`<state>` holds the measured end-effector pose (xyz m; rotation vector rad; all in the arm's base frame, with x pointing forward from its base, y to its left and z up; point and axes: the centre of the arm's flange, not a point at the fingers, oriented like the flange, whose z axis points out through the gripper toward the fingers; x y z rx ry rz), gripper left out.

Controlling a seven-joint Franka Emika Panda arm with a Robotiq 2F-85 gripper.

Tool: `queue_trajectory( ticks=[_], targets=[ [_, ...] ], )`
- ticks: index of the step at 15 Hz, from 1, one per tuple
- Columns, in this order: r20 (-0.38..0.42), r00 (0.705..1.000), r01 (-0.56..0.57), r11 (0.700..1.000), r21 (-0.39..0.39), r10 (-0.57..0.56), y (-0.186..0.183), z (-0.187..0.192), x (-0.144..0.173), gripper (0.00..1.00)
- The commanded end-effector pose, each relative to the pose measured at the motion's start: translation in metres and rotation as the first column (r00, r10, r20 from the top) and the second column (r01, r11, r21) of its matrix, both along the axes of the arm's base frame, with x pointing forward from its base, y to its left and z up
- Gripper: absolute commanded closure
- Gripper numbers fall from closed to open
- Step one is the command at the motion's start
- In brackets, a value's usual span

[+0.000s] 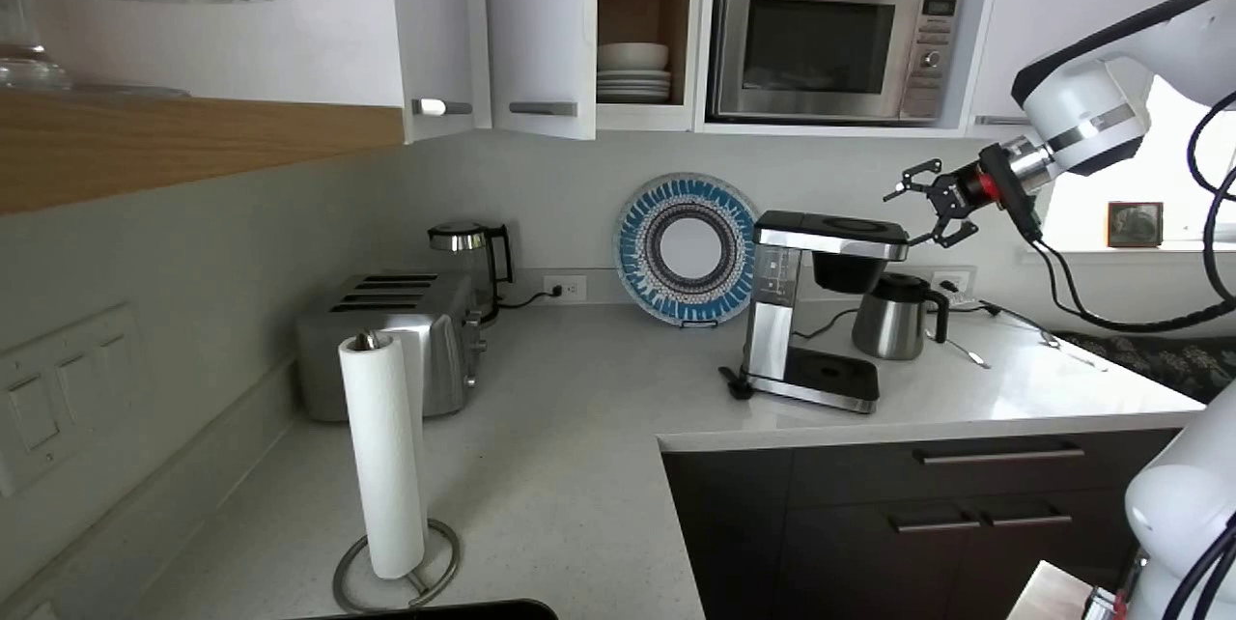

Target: Open the lid of the coffee machine

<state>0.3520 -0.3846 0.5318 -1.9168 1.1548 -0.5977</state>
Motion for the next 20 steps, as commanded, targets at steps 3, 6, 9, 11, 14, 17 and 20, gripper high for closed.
queue_trajectory(
  ticks=[3, 6, 9, 11, 14, 17, 20],
  targets=[
    [0.009, 1.000, 0.007, 1.000, 0.027, -0.007, -0.004, 0.010, -0.001, 0.00],
    [0.022, 1.000, 0.008, 0.999, 0.048, -0.009, -0.007, 0.015, -0.003, 0.00],
    [0.035, 0.999, 0.000, 0.996, 0.085, -0.003, -0.007, 0.020, -0.006, 0.00],
    [0.047, 0.999, -0.005, 0.995, 0.102, 0.000, -0.006, 0.023, -0.007, 0.00],
    [0.018, 1.000, 0.005, 0.998, 0.064, -0.006, -0.006, 0.023, -0.006, 0.00],
    [-0.043, 0.999, 0.014, 1.000, 0.011, -0.013, -0.008, 0.017, -0.007, 0.00],
    [-0.075, 0.997, 0.009, 1.000, -0.002, -0.009, -0.010, 0.011, -0.006, 0.00]
  ],
)
